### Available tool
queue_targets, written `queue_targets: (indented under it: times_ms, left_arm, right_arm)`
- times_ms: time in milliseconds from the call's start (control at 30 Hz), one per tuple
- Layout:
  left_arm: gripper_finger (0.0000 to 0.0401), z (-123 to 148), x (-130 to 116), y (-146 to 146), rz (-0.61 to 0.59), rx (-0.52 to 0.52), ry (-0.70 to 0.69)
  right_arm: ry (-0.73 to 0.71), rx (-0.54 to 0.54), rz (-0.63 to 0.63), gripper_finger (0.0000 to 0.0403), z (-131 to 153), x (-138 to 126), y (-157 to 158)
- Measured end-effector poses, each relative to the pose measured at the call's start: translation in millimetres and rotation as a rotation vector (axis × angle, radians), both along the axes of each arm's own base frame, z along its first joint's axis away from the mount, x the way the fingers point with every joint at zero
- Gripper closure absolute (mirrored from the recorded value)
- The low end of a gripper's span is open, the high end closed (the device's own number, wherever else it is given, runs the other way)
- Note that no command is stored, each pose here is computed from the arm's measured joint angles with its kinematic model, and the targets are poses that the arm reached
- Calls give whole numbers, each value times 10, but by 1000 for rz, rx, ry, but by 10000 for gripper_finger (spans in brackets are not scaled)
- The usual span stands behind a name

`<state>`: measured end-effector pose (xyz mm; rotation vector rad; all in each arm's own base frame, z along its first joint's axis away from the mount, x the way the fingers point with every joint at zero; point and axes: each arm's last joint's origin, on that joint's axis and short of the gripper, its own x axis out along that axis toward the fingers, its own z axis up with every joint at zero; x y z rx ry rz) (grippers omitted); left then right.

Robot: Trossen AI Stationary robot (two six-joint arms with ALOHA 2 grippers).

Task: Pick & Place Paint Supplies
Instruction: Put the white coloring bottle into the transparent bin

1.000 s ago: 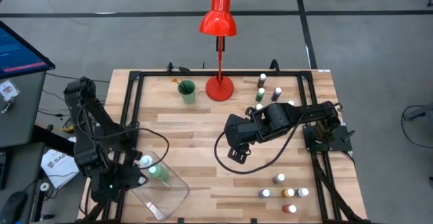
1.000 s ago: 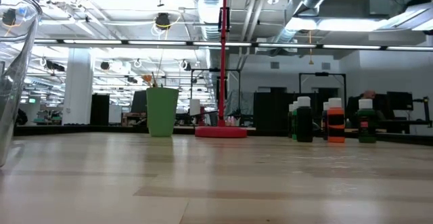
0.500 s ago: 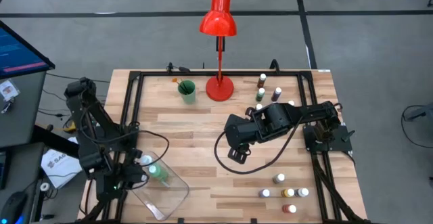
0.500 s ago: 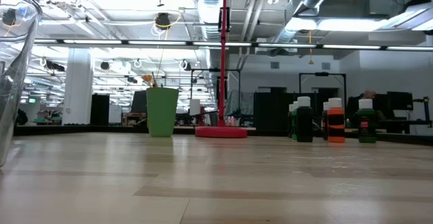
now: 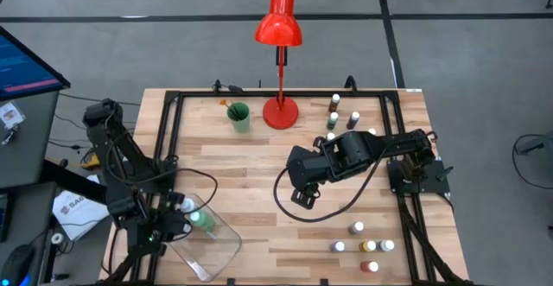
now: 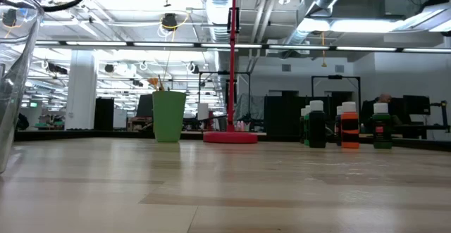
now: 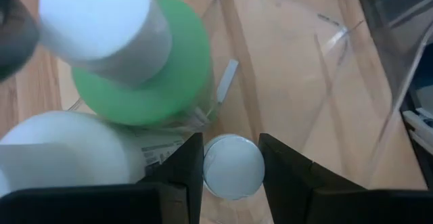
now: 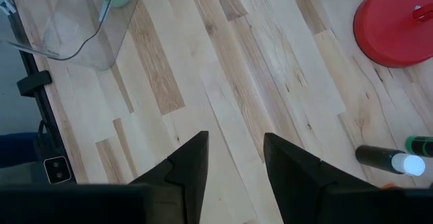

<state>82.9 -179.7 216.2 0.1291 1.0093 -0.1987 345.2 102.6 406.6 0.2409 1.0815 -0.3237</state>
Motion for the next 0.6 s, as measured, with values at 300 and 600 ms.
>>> queue_targets:
  times_ms: [300, 600]
  left_arm:
    - [294, 5, 15, -16, 8, -14, -34]
    - [294, 9, 25, -19, 17, -16, -53]
  right_arm:
    - [2, -1, 0, 266, -1, -2, -1]
    - [2, -1, 1, 265, -1, -2, 1]
